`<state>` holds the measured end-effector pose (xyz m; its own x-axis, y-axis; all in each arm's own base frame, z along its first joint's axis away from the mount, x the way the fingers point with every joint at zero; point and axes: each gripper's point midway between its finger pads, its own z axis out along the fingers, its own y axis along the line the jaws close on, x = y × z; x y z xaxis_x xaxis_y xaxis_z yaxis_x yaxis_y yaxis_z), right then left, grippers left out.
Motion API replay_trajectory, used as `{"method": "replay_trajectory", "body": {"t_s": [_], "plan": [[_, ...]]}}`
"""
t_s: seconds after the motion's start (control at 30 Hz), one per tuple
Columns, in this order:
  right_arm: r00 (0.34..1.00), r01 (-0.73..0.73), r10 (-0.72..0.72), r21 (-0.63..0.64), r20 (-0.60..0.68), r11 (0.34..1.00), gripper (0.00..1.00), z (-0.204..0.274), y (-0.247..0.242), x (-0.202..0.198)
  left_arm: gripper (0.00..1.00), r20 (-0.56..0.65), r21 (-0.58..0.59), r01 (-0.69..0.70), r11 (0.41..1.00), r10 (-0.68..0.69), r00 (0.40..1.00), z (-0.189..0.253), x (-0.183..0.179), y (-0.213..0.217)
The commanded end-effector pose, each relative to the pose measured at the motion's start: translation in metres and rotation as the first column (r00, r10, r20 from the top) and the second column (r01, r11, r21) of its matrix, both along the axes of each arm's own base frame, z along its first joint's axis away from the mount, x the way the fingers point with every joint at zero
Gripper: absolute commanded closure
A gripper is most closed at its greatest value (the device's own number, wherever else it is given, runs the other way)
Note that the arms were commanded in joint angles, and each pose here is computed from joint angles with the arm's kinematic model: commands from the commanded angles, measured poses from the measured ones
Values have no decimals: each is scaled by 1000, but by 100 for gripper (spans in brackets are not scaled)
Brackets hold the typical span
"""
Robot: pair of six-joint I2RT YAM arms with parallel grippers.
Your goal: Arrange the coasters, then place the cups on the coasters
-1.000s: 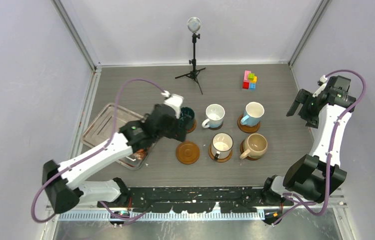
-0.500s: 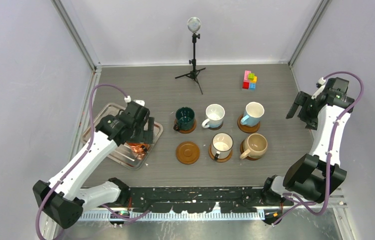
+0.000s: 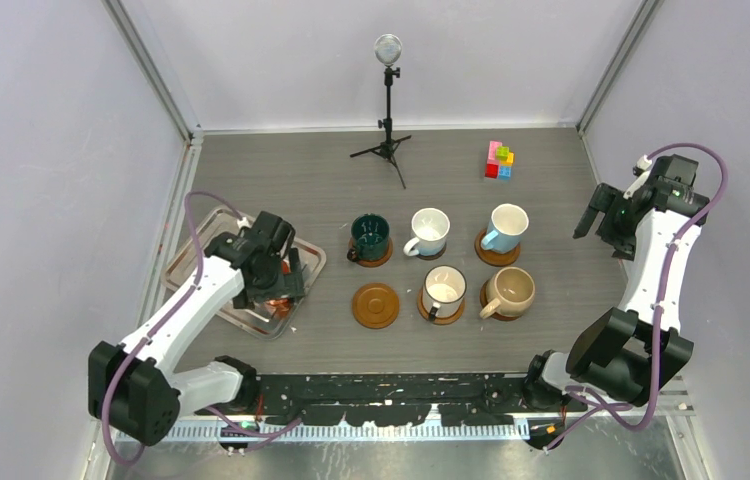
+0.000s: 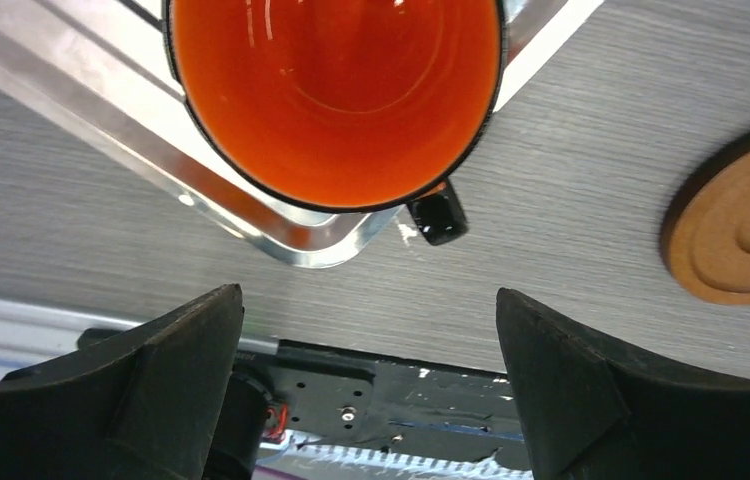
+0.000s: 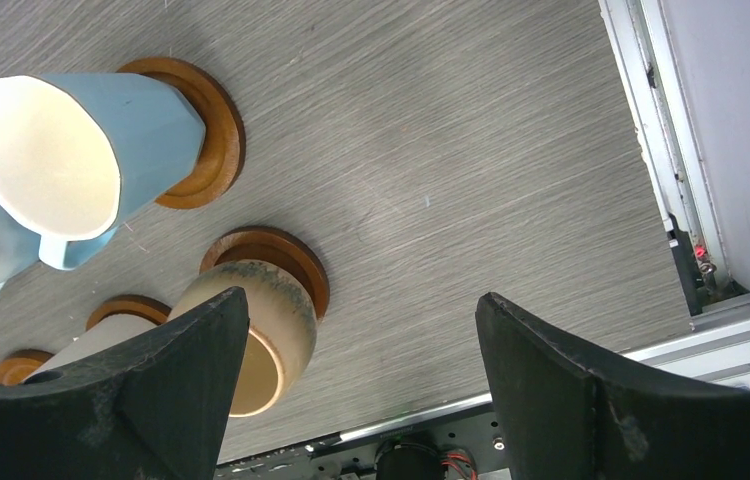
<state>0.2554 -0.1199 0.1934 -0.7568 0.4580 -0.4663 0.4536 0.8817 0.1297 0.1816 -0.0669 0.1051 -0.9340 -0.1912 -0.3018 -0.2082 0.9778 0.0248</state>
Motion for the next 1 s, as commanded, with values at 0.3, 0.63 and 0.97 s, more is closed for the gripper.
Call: {"method": "replay_trajectory", "body": {"t_s": [0.3,0.63,0.97], "plan": [[1000,-4,4,-31,22,1000,12,14,-7,6,0,124,-53,-77,996,83,989,-19,35,-12],[1000,-21,21,-16,9,1000,12,8,-3,1,14,163,50,-43,998,35,986,-23,42,12],[1000,-30,30,-10,2,999,12,4,1,-3,35,215,62,-9,998,-4,977,-19,60,36]]}}
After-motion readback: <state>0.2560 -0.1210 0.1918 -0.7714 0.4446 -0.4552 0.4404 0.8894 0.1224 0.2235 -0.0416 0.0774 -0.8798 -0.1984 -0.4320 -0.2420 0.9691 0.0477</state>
